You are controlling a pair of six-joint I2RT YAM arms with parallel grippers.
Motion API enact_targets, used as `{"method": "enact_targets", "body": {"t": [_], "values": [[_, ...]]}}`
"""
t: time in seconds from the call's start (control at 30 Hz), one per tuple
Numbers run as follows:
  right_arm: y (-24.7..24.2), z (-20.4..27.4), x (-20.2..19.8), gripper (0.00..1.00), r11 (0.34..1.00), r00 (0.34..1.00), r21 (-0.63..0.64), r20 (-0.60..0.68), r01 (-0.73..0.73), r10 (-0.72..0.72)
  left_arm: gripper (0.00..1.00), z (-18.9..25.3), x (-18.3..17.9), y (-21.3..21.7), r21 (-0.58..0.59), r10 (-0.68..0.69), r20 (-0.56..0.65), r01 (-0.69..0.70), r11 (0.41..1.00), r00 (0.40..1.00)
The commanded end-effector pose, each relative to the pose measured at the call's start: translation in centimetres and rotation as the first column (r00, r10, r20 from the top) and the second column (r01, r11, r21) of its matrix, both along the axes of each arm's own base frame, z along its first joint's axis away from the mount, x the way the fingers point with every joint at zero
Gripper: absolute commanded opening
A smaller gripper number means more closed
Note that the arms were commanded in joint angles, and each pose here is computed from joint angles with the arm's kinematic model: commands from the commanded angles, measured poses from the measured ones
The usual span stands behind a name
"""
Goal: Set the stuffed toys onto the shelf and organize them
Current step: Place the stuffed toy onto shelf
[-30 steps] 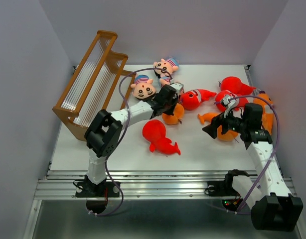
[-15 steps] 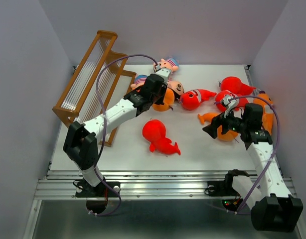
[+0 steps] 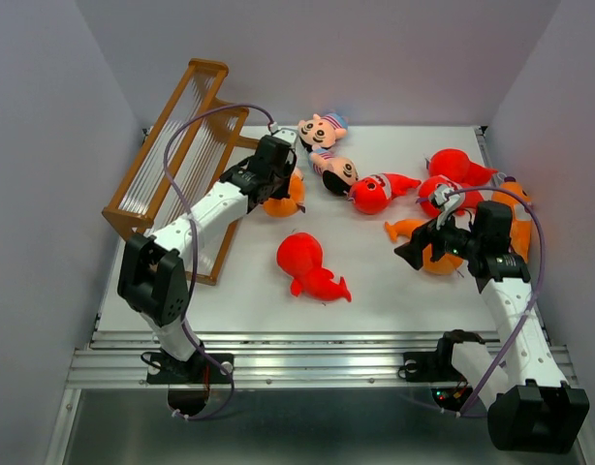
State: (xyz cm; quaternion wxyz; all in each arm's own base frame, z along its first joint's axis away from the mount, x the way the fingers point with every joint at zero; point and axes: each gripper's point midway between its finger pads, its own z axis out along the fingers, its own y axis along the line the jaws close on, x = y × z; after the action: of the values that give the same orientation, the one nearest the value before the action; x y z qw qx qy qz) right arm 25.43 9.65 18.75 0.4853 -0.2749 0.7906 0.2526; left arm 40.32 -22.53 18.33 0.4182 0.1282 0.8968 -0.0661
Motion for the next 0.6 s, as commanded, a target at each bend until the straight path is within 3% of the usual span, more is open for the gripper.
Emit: {"method": "enact_targets", "body": {"t": [0.0, 0.57], "values": [[-0.2, 0.4, 0.2, 1.00, 1.000, 0.999, -0.015, 0.039, 0.003, -0.002, 0.00, 0.8, 0.3, 1.4, -0.016, 0.022, 0.004, -0.022, 1.000, 1.000], [-0.3, 0.6, 0.1, 1.00, 1.000, 0.999, -0.019, 0.049, 0.008, -0.007, 0.00, -3.1, 3.4, 6.8, 0.169, 0.171, -0.026, -0.164, 0.972, 0.985]]}}
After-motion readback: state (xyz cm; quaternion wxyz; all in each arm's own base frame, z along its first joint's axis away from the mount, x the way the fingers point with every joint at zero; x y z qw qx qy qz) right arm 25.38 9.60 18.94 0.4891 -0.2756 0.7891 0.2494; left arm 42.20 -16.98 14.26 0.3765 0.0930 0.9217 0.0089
